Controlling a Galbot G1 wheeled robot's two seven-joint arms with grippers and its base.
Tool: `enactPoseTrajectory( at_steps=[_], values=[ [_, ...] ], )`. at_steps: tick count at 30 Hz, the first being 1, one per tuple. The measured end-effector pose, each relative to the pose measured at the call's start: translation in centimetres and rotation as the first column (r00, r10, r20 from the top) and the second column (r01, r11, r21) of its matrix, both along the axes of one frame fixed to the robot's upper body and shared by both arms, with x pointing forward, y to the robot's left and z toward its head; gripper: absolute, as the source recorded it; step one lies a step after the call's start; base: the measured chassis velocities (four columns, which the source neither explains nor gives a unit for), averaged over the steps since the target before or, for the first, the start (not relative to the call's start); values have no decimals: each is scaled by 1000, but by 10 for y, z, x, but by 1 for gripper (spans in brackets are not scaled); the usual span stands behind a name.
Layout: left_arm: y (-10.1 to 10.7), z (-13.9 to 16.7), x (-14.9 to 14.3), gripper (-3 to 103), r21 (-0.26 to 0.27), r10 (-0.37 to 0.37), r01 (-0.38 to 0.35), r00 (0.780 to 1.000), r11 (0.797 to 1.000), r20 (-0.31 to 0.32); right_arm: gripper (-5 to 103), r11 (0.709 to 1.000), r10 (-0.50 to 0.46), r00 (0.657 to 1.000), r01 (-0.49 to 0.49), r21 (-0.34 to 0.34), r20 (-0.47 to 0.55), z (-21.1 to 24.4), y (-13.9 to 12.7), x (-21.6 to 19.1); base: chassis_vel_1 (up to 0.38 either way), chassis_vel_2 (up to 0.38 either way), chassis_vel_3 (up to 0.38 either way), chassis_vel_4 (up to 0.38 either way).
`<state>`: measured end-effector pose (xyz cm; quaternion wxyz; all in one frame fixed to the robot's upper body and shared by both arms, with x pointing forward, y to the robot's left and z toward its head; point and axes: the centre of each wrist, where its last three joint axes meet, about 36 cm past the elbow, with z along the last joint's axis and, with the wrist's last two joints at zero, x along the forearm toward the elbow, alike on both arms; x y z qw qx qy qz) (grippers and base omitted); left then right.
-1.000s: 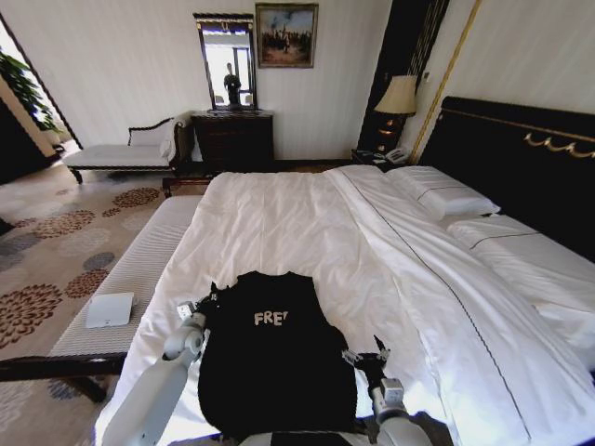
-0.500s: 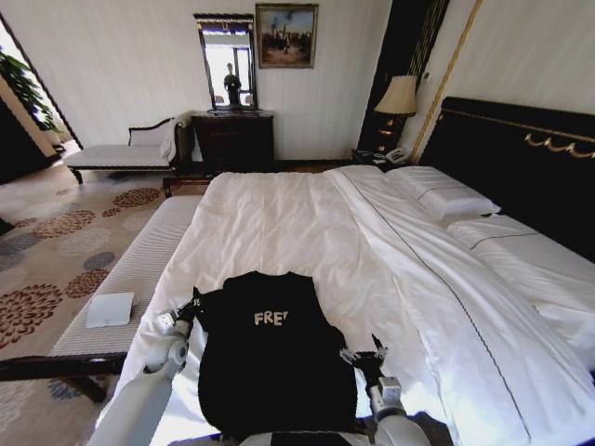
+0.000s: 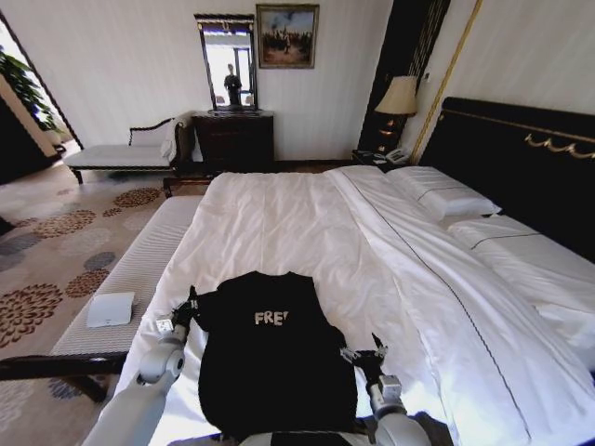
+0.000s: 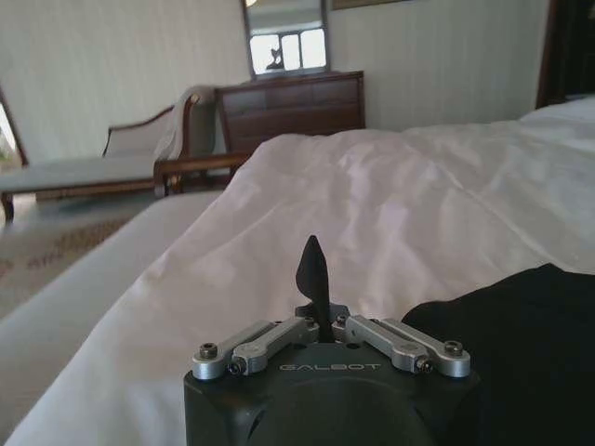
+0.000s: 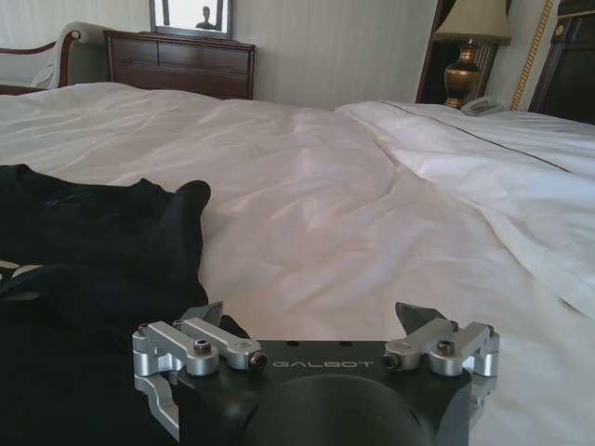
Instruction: Fold the clothes on the bed.
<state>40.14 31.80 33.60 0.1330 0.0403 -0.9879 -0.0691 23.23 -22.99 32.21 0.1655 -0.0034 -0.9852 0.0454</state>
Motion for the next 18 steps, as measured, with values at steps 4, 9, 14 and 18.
enactPoseTrajectory(
  at_steps=[4,9,14,18],
  values=[
    [-36,-2,19,1,154,-106,103,994,983,11,100,1000,-2,1000,2,2,0,1,-2,2,0,0,0,0],
    [-70,-19,22,1,275,-256,255,966,927,-33,100,1000,-16,1000,16,-4,1,3,-8,0,0,0,0,0],
    [-80,-29,18,1,329,-339,345,937,879,-77,100,1000,-26,1000,26,-1,8,4,-10,2,0,0,0,0],
    [-80,-34,14,1,353,-374,387,921,852,-106,100,1000,-28,1000,28,1,11,4,-10,4,0,0,0,0]
  ],
)
